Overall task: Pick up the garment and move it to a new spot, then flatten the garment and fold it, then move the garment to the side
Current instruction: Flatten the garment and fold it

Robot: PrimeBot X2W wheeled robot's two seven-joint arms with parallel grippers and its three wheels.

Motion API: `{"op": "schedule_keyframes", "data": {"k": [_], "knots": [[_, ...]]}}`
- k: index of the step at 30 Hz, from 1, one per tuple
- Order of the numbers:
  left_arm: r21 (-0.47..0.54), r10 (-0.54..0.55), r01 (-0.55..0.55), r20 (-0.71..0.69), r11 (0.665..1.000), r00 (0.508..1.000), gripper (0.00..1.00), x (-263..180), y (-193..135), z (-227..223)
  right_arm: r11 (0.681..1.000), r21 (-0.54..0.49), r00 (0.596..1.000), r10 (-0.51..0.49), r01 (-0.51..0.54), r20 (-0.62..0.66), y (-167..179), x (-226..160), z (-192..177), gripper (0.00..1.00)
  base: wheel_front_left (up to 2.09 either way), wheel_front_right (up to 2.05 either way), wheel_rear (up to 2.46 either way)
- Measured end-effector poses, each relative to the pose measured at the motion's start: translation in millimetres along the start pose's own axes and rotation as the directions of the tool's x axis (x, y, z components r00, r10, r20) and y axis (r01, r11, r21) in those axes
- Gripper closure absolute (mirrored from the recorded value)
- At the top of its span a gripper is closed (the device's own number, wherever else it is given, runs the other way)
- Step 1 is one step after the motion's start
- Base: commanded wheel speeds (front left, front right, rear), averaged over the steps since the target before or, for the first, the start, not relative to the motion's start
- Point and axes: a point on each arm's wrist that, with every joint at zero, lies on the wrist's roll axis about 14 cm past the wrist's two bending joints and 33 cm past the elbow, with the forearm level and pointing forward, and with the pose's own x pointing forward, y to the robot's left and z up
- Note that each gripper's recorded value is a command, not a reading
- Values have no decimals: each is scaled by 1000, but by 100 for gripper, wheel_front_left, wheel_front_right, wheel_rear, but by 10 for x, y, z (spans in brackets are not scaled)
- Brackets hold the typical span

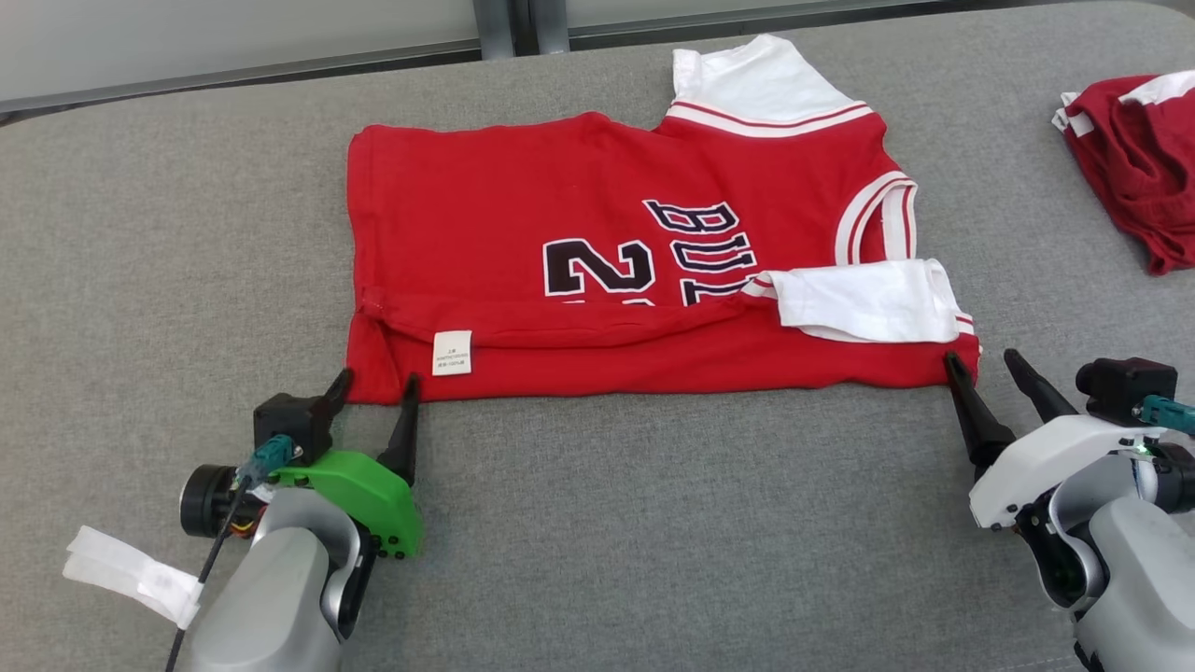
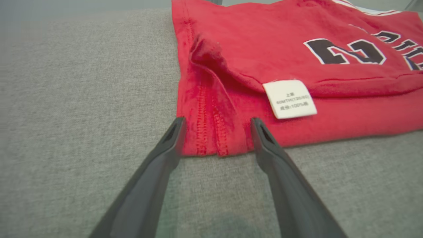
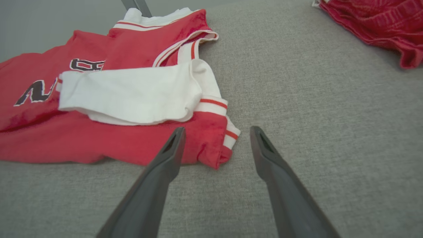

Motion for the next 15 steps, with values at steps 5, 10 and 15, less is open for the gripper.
{"op": "schedule_keyframes", "data": {"k": [5,10,15], "knots": [[46,30,-28,-43,999,999,0,71,116,-95,1000,-6,1000,0,0,-31,23,65,-98,0,0,0,0],[93,49,-43,-68,995,996,23,104,183,-137,1000,1,998,-1,1,-63,49,83,-217,57,0,0,0],[17,43,-42,-23,999,999,100,122,134,-20,1000,26,999,4,-3,-40,100,106,-206,100,0,0,0]]}}
